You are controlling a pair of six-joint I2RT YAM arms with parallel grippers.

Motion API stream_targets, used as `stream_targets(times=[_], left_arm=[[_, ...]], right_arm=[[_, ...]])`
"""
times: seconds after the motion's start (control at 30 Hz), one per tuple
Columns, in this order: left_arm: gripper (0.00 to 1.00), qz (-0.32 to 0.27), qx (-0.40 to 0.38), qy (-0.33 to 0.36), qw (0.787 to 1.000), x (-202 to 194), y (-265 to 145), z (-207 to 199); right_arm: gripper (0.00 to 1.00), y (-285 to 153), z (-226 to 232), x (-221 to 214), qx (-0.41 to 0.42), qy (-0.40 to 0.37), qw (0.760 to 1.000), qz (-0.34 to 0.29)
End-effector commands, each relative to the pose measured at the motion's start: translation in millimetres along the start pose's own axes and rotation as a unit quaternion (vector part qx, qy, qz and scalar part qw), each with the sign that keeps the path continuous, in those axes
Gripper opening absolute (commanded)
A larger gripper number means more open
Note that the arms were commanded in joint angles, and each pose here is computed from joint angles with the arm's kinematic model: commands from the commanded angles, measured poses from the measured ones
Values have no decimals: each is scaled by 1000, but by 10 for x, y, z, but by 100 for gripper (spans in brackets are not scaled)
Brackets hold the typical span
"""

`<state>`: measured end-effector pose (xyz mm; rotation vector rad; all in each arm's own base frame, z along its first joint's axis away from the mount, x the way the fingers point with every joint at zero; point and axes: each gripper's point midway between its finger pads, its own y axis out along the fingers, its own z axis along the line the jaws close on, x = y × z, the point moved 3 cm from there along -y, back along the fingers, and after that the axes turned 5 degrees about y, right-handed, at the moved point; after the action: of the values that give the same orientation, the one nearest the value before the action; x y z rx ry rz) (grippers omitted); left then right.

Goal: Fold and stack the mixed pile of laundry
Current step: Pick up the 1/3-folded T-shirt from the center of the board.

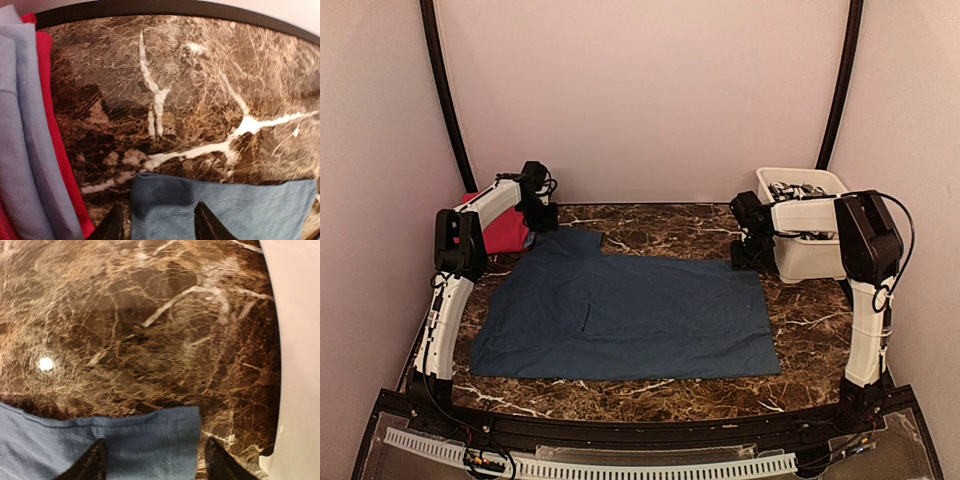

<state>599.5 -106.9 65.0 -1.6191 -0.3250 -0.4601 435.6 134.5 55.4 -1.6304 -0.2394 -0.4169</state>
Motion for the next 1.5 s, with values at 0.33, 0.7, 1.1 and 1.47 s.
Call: stream_targets(times=[0.33, 0.7, 1.1, 1.47], left_arm=[[53, -57, -24, 17, 998, 297, -721, -335], [53, -66, -25, 21, 997, 305, -858, -359], [53, -69, -22, 24, 997, 308, -846, -362], [53, -57, 3, 24, 998, 251, -831, -289]], right_arm=[[66, 197, -74, 35, 25, 55, 997, 41], [64, -86, -109, 313, 47, 83, 995, -14], [56, 4, -241, 470, 3, 109, 994, -31], [50, 236, -278, 236, -7, 104, 995, 8]])
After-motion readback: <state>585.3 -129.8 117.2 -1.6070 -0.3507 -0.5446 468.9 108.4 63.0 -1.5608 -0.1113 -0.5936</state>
